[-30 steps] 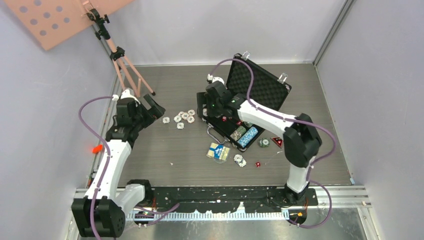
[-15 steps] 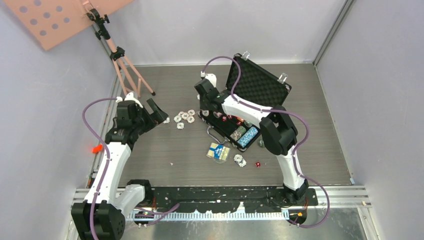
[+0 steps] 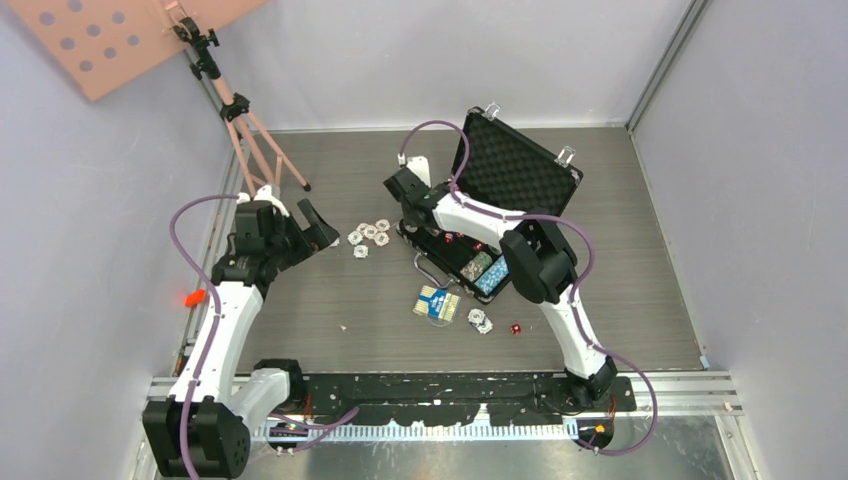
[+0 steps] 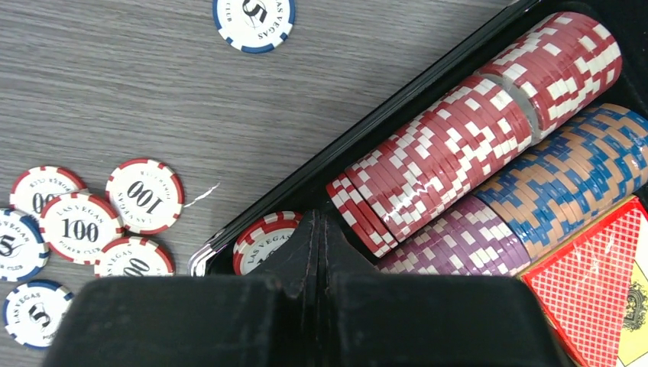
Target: Pack up texas hold em set
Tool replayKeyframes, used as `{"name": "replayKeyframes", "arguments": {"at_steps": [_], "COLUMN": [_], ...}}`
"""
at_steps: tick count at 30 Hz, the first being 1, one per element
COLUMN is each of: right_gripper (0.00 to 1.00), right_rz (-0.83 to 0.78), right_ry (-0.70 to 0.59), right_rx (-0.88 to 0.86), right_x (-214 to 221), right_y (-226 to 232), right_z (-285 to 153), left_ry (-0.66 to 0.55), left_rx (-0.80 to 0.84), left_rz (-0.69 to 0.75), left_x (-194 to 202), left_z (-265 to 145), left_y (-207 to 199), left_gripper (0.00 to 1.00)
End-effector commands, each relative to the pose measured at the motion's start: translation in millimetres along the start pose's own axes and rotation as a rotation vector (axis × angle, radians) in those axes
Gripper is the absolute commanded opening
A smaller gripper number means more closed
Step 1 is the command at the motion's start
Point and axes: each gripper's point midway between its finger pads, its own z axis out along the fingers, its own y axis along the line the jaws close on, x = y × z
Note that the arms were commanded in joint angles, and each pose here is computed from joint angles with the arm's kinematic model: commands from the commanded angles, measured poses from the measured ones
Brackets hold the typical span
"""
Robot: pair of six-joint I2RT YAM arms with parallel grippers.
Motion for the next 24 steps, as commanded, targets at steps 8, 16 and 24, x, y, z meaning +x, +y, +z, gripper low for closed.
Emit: {"name": "replayKeyframes", "arguments": {"at_steps": [8,16,24], "right_gripper": [0.00,0.01,0.00], "right_rz": [0.018,0.027,-0.128], "right_ry": [0.042,0.110,0.148], "right_rx": [-0.066,-0.292,-0.522], "right_x": [4.9,5.9,11.3], "right_y": [13.8,33.2,57.9], "right_z": [13.5,8.1,-10.1], "left_ry": [-0.002,0.000,0.008], "left_rx": [0.039,0.042,0.054], "left_rz": [0.030,0.030,0.030], "left_x": [-9.0,-9.1,-7.7], "left_z": [-3.6,-3.3,-2.4], "left_y": [-11.0,-11.7,-13.4], "left_gripper": [0.97,0.96,0.96]}}
